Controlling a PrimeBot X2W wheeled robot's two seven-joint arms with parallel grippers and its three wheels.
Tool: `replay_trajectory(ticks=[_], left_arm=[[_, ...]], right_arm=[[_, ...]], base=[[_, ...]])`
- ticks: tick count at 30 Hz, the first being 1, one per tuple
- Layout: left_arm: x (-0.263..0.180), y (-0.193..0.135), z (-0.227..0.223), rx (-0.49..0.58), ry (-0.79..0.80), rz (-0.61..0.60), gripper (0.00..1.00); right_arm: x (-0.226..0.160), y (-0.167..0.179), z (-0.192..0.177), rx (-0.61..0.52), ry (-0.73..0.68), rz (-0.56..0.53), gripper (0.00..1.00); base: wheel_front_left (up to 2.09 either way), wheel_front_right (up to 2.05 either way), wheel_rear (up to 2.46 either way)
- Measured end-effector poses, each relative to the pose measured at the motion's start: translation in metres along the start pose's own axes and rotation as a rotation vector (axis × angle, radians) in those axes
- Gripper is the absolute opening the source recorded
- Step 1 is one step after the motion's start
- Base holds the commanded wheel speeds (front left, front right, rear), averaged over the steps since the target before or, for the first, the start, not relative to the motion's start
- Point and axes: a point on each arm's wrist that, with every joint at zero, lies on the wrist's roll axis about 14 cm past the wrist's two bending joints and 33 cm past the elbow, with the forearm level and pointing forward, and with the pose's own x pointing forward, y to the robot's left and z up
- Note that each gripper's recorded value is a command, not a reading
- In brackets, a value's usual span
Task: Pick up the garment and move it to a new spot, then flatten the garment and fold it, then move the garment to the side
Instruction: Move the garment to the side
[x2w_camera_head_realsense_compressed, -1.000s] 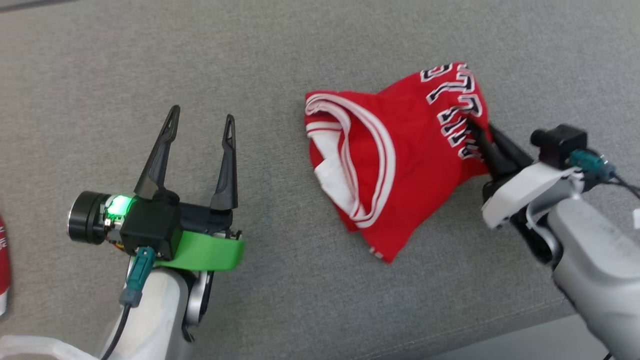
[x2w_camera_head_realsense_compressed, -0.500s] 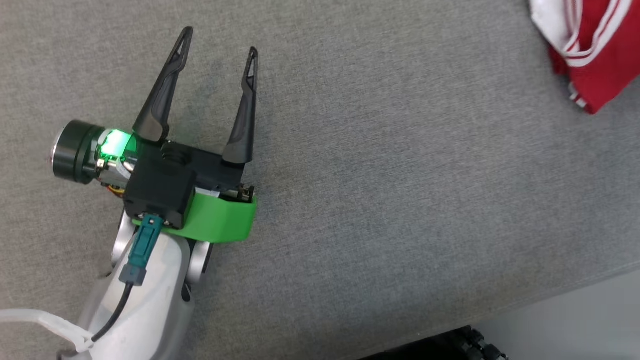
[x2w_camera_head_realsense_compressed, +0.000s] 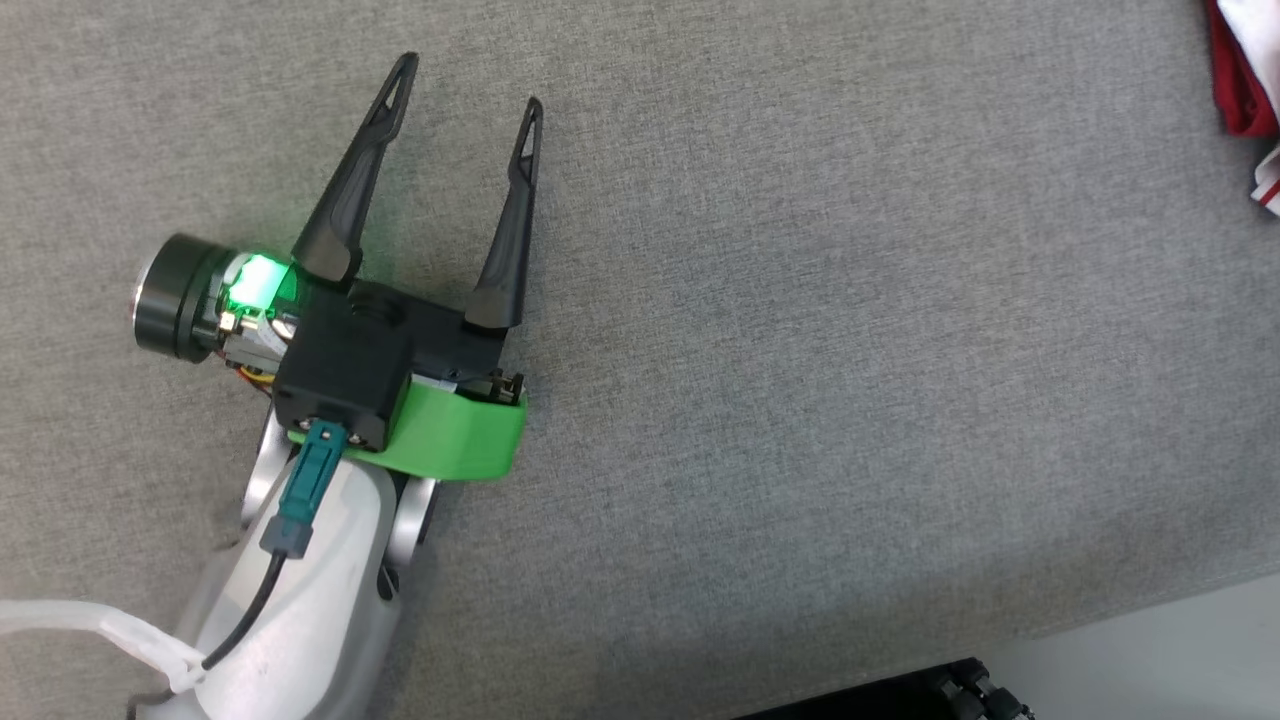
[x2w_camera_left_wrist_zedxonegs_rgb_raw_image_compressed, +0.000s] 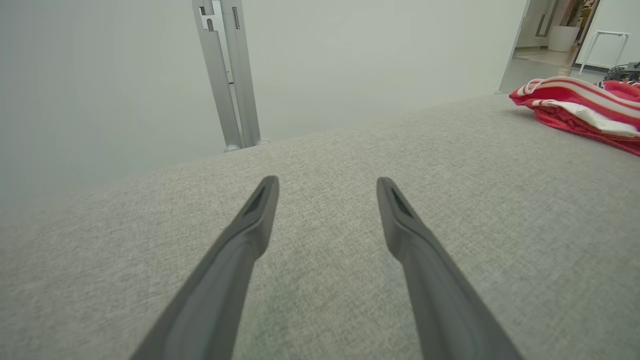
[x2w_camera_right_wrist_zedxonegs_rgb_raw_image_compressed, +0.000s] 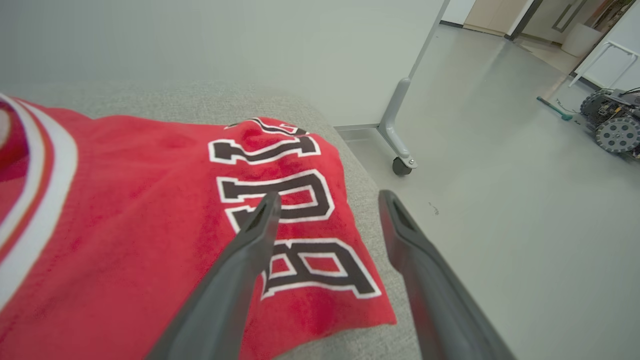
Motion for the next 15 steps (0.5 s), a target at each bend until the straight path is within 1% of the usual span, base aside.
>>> replay_trajectory(ticks=[3,8,11,15], left_arm=[[-0.011,0.005,-0.003,-0.005,0.031,0.036,1.0],[-0.034,0.01,0.002,-0.023,0.068,0.103,1.0],[-0.049,0.011,0.008,-0.037,0.079,0.144,1.0],[-0.064,0.007,0.027,-0.043,0.059,0.168,1.0]], right_arm=[[-0.019,0.008,0.005,0.032,-0.041,0.017,1.0],[-0.066,0.027,0.016,0.081,-0.111,0.065,1.0],[-0.097,0.037,0.024,0.116,-0.148,0.092,1.0],[-0.136,0.051,0.039,0.16,-0.206,0.128,1.0]], base=[[0.0,0.0,0.0],[0.0,0.0,0.0],[0.0,0.0,0.0],[0.0,0.0,0.0]])
